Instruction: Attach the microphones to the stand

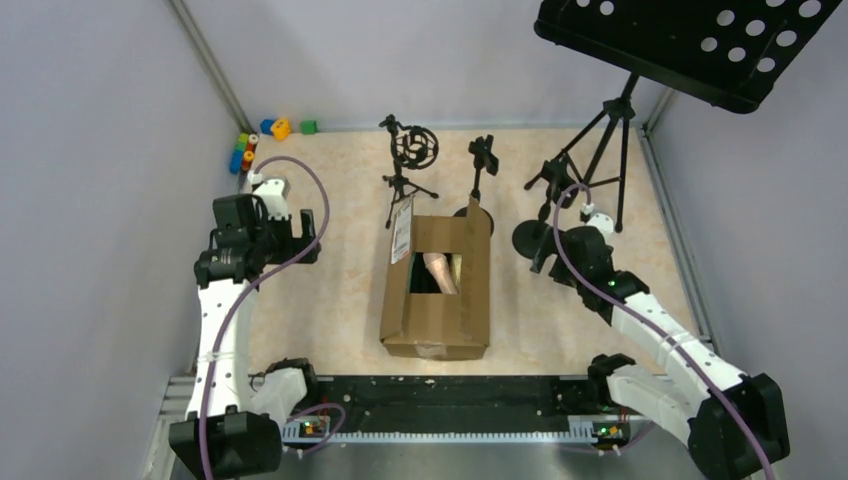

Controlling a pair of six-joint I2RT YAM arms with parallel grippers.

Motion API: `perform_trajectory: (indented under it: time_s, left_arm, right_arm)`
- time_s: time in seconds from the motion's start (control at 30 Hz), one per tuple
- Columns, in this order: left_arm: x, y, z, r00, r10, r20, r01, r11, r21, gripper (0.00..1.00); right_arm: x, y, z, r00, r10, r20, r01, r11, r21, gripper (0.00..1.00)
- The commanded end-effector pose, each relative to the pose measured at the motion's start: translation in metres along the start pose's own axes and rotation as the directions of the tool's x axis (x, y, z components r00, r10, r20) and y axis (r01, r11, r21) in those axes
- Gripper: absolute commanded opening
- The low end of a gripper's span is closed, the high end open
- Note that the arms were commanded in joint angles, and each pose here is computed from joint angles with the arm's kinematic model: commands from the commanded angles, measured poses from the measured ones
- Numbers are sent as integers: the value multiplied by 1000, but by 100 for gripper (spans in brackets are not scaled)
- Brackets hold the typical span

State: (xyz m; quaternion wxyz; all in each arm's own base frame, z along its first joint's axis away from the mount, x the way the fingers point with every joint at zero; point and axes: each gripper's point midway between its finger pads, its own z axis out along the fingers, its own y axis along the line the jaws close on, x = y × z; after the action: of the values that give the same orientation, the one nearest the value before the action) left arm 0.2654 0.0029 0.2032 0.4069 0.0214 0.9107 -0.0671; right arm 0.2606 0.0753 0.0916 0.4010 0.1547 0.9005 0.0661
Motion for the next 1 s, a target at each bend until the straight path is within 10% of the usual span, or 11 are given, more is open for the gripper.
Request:
perform_trajectory:
  time_s: [0.0,0.17,0.73,0.97]
  left_arm:
    - [0,7,4,999,44,7,-44,999,-16,99]
    - [-1,8,7,999,39,-21,-39,999,-13,99]
    - [-2,-2,-2,998,26,-54,-25,999,30,99]
    - [1,0,-8,998,58,-37,-58,998,13,99]
  right_arm:
    - [-48,19,-9,976,-6,218,26,996,-87,99]
    - [-82,31,-13,916,27,401,37,988,-150,98]
    - [-110,32,45,871,-46,490,47,999,12,70]
    - [-108,35,66,889,-79,451,59,997,58,40]
